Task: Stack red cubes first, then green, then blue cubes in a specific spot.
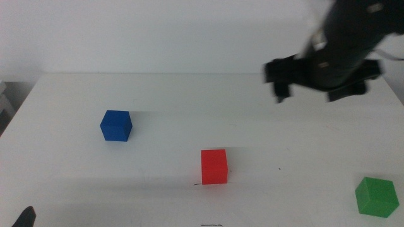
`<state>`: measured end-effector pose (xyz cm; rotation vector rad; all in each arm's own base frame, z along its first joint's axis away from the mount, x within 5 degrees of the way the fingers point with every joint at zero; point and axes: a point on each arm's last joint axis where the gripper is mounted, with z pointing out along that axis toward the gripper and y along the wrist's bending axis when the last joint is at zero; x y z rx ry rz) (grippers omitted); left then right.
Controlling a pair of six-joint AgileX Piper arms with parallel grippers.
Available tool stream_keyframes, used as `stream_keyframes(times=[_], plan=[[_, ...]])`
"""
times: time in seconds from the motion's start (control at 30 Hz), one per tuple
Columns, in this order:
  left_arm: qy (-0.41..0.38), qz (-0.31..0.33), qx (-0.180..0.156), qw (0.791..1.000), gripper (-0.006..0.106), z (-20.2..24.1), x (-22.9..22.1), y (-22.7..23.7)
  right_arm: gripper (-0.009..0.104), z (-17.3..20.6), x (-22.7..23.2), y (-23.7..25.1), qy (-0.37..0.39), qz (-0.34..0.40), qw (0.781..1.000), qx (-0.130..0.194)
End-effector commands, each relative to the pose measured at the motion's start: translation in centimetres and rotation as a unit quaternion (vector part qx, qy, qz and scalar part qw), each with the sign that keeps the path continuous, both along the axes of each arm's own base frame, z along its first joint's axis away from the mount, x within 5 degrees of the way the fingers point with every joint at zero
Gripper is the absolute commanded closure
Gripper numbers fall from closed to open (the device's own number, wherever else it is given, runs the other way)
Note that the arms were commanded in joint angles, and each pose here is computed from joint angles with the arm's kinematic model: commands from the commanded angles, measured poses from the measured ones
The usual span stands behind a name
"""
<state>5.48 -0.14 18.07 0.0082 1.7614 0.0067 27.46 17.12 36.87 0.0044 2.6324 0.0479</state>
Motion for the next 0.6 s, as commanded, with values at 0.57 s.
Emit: stream_keyframes(times=[0.57], plan=[[-0.052, 0.007, -0.002, 0.999, 0.007, 0.8, 0.0, 0.1, 0.001, -3.1, -7.2, -13.7, 0.044, -0.099, 0.994, 0.027]])
